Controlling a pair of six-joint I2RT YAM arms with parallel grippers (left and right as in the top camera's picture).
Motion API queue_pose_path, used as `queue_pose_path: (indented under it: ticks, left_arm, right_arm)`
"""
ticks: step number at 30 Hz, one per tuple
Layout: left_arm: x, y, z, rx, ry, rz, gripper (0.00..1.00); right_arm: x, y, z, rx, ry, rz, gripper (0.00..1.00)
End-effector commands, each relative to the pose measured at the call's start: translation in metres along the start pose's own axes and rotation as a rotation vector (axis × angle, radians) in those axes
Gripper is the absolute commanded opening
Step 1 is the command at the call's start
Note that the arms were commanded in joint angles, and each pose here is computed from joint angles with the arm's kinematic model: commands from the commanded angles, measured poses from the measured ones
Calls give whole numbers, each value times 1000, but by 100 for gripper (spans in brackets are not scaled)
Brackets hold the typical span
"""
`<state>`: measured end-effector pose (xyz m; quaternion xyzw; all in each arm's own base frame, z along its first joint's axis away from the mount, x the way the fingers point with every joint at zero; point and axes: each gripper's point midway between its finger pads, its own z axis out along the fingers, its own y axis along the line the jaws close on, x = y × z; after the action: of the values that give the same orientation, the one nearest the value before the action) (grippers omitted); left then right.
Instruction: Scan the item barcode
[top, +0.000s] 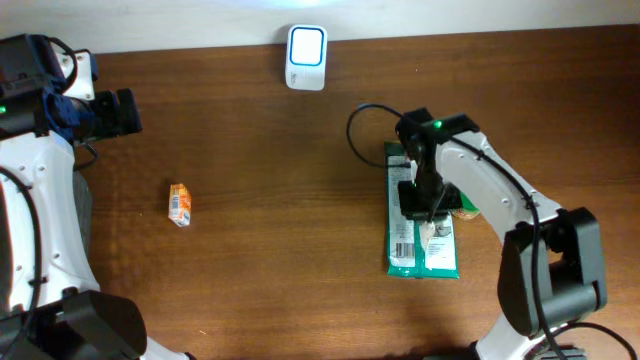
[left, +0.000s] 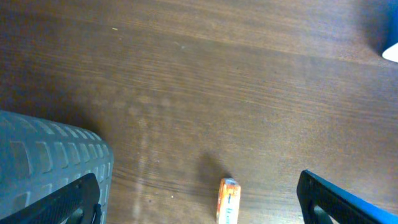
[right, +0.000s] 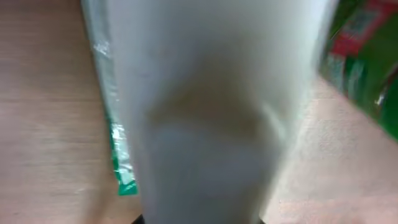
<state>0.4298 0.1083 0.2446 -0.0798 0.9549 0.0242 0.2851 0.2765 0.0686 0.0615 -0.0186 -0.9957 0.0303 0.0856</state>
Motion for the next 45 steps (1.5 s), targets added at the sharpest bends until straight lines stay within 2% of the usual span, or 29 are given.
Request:
queue_pose_path:
  ticks: [1, 3, 5, 8, 10, 13, 15, 16, 18, 27, 28, 31, 37, 41, 45]
  left_arm:
    - [-1, 2, 1, -2, 0, -16, 99]
    - [-1, 2, 1, -2, 0, -16, 99]
    - [-1, 2, 1, -2, 0, -16, 99]
    - [-1, 2, 1, -2, 0, -16, 99]
    - [-1, 2, 1, -2, 0, -16, 99]
    - [-1, 2, 1, -2, 0, -16, 99]
    - [-1, 2, 1, -2, 0, -16, 99]
    - [-1, 2, 1, -2, 0, -16, 99]
    - [-1, 2, 1, -2, 0, -16, 99]
    - [-1, 2, 1, -2, 0, -16, 99]
    - [-1, 2, 1, -2, 0, -16, 99]
    - [-1, 2, 1, -2, 0, -16, 99]
    - [-1, 2, 1, -2, 0, -16, 99]
    - [-1, 2, 1, -2, 0, -16, 99]
    - [-1, 2, 1, -2, 0, -16, 99]
  right_arm:
    - [1, -1, -1, -6, -11, 12, 38]
    - [0, -3, -3, -9, -14, 13, 61]
    - [-9, 0, -22, -38, -76, -12, 67]
    - [-13, 21, -91, -196, -283, -153, 76]
    - [2, 27, -140, -277, -441, -218, 78]
    - [47, 22, -208, -358, -689, -273, 81]
    - [74, 14, -235, -374, -811, -282, 84]
    - [83, 8, -242, -359, -857, -292, 98]
    - [93, -9, -252, -294, -933, -261, 98]
    - [92, -19, -253, -244, -965, -232, 98]
    - [92, -23, -253, -227, -1000, -219, 98]
    - [75, -36, -264, -192, -1282, -170, 98]
    - [66, -49, -173, -172, -1549, -103, 98]
    - [65, -50, -144, -172, -1673, -85, 98]
    - [60, -52, -124, -167, -1725, -68, 98]
